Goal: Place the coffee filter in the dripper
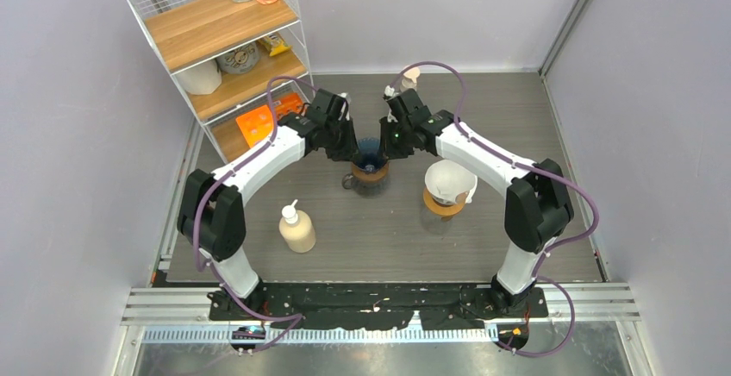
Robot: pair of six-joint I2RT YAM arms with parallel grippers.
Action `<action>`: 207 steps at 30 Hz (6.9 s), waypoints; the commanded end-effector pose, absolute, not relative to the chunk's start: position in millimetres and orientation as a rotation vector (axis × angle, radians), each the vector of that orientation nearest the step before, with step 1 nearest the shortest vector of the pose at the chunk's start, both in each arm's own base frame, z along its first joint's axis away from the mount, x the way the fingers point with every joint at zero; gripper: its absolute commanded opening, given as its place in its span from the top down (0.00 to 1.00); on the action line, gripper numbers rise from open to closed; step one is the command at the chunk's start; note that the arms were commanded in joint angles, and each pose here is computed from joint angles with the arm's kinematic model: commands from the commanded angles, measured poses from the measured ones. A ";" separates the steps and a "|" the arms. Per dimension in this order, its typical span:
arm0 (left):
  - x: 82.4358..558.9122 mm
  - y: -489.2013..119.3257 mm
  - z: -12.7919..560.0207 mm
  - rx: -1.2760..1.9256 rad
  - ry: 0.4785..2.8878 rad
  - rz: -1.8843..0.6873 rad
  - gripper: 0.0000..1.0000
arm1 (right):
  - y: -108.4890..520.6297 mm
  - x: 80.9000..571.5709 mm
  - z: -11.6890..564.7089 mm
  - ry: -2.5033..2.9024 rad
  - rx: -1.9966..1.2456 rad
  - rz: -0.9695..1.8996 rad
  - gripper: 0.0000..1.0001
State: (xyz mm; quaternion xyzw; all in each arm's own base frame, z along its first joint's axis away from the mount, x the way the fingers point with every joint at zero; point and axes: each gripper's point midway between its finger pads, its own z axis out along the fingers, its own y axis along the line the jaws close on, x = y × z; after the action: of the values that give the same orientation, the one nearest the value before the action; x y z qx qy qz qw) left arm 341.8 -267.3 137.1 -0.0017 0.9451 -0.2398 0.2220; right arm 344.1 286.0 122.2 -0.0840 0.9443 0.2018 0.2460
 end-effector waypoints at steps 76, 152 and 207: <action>278.8 -130.2 300.7 -0.061 1.829 -0.401 0.00 | 98.1 331.1 314.8 2.024 0.218 0.221 0.05; 235.4 -87.1 253.0 -0.162 1.687 -0.404 0.00 | 32.3 352.1 84.6 2.423 0.455 0.004 0.81; 236.5 -295.1 332.8 0.552 1.629 -1.228 0.21 | 277.5 247.9 352.1 1.784 -0.482 0.984 0.83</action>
State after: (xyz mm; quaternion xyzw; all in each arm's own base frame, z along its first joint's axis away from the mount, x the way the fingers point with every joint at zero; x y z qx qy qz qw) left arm 244.0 -287.9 299.5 0.1997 0.7153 -0.4771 0.4699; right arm 258.9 275.4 312.8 -0.1799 0.7847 0.3736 0.4607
